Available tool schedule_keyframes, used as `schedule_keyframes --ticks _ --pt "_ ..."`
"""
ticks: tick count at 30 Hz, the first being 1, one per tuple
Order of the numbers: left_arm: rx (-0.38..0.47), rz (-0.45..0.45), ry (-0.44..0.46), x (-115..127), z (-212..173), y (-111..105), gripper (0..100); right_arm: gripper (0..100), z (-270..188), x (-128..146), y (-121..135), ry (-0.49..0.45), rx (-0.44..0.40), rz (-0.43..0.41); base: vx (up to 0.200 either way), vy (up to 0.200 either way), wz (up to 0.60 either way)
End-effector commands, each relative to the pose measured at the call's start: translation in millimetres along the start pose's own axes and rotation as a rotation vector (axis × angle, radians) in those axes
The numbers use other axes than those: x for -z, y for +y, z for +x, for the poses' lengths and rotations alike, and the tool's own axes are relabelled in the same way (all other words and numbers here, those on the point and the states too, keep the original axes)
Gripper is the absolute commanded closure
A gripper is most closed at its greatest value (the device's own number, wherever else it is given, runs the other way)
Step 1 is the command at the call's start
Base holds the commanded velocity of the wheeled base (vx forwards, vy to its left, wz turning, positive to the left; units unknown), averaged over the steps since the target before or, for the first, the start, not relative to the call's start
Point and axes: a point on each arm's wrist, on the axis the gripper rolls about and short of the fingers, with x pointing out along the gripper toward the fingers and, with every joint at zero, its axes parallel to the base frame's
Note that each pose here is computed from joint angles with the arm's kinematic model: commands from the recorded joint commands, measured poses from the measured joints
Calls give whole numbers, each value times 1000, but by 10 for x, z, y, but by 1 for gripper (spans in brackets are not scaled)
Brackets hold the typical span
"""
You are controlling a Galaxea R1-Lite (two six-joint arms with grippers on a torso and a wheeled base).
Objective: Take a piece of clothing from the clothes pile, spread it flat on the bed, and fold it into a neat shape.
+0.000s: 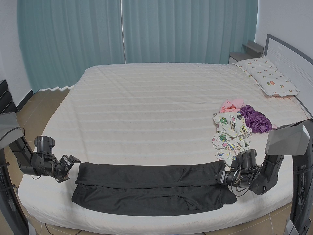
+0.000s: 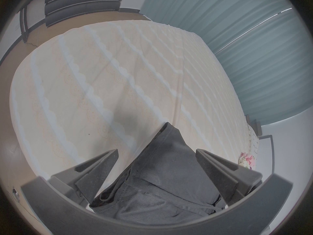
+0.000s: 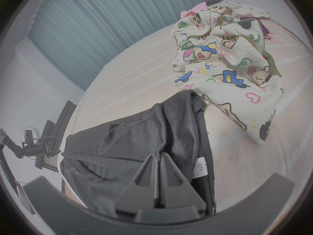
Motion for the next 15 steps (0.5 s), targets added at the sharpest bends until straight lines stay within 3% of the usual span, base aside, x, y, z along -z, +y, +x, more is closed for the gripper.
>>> schedule_keyframes --ticks 1,7,15 --pt "1 1 1 3 1 -3 0 0 -14 -48 32 -21 -10 -5 0 0 0" --pt "0 1 3 9 1 -4 0 0 -48 -413 248 -149 -75 -32 0 0 0" --pt "4 2 9 31 13 -27 0 0 298 -455 757 -141 -80 -102 0 0 0"
